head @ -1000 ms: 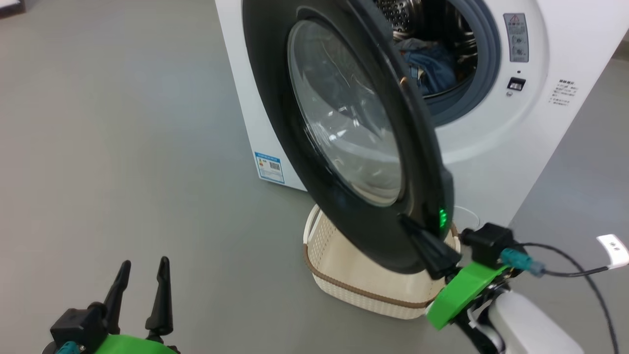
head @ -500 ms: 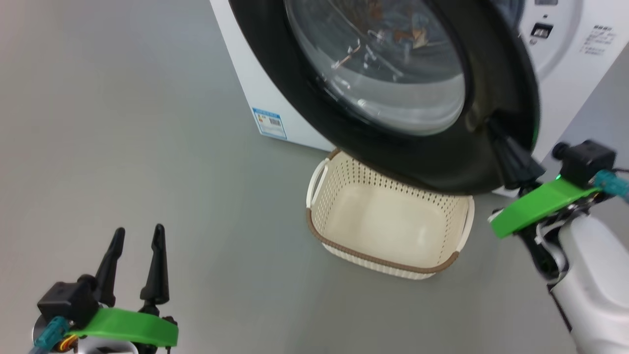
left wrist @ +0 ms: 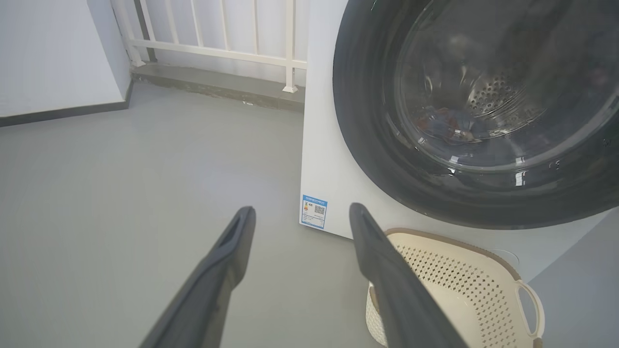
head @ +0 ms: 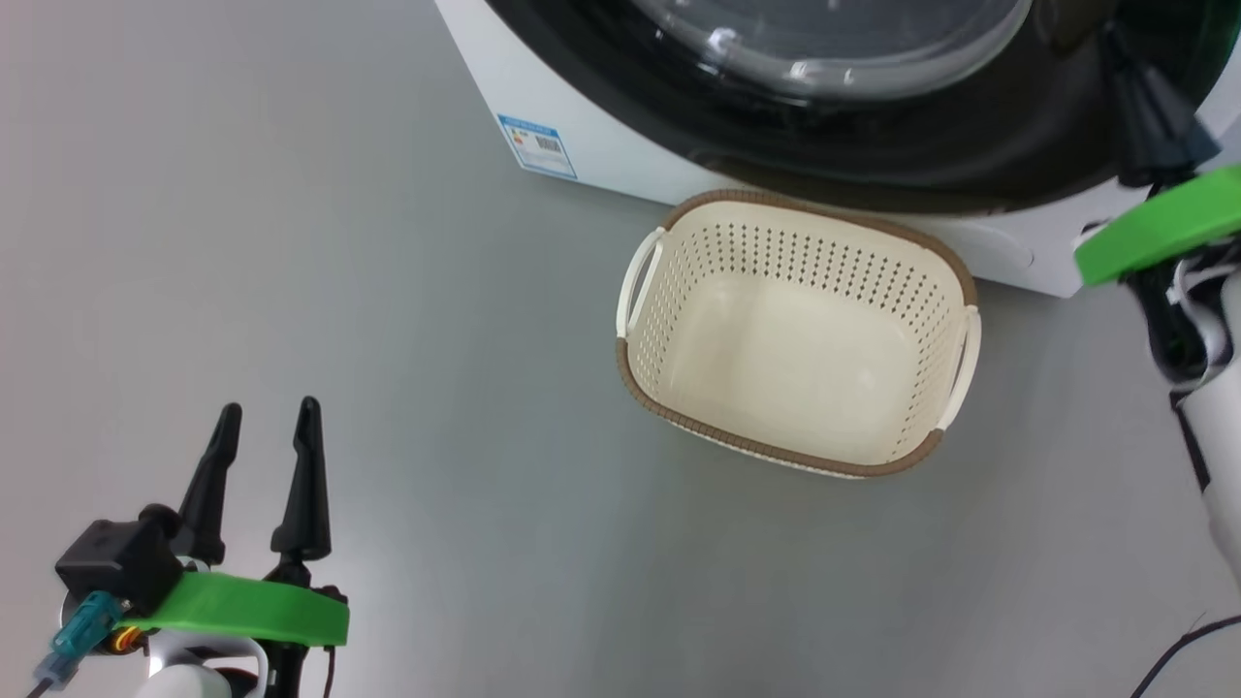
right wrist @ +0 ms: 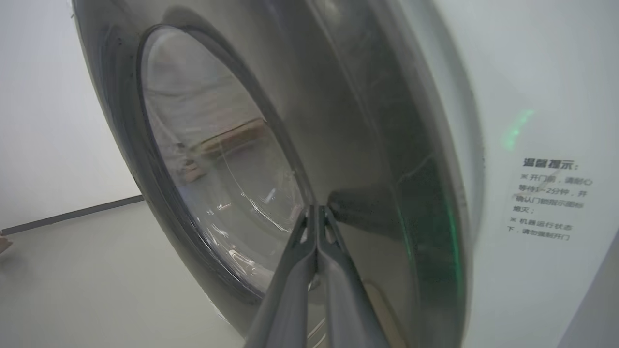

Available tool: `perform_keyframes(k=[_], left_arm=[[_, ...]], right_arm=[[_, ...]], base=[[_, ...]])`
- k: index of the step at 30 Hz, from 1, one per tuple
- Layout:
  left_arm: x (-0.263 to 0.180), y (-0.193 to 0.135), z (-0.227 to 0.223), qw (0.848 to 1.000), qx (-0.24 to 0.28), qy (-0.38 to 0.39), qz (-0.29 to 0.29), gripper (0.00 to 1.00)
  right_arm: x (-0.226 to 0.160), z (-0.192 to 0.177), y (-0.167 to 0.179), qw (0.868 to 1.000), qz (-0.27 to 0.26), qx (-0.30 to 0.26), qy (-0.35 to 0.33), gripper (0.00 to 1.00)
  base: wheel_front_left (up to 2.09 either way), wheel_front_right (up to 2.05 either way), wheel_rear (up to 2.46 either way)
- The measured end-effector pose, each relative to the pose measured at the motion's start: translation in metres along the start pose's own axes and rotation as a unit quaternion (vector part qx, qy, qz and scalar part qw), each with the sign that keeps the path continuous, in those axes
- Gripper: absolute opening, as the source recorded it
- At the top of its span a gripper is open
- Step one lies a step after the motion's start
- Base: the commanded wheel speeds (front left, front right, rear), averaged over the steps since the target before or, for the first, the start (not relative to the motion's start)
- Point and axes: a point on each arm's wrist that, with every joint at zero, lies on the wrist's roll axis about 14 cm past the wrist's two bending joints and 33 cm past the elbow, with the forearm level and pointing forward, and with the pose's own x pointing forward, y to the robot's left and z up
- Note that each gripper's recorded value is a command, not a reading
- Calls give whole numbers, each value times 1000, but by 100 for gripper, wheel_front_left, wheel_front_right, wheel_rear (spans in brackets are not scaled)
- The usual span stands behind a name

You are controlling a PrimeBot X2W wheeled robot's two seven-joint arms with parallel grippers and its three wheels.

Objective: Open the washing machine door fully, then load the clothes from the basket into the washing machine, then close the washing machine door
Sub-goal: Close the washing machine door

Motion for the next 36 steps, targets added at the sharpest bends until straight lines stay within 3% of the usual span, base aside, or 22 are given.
perform_keyframes(k=[10,24,25,26,27,28,36], left_arm=[[7,0,-1,1000,-6,0,5,100],[3,-4,12,1000,-21,-22,-1,100],[3,-5,13,999,-23,-24,-3,100],[3,-5,13,999,-23,-24,-3,100],[3,-6,15,999,-24,-26,-4,100],[3,-7,16,999,-25,-28,-6,100],[4,-25,18,998,-35,-33,-37,100]], right_arm=[[33,7,-31,999,-32,-25,8,0],[29,27,-6,999,-6,-41,1,0],[24,26,-3,999,-2,-41,2,9],[24,26,-3,999,-2,-41,2,24],[19,23,0,999,2,-41,5,49],[13,20,4,999,7,-41,8,97],[-31,20,20,999,24,-41,12,100]], base=[[0,0,0],[0,0,0],[0,0,0],[0,0,0],[0,0,0],[0,0,0],[0,0,0]])
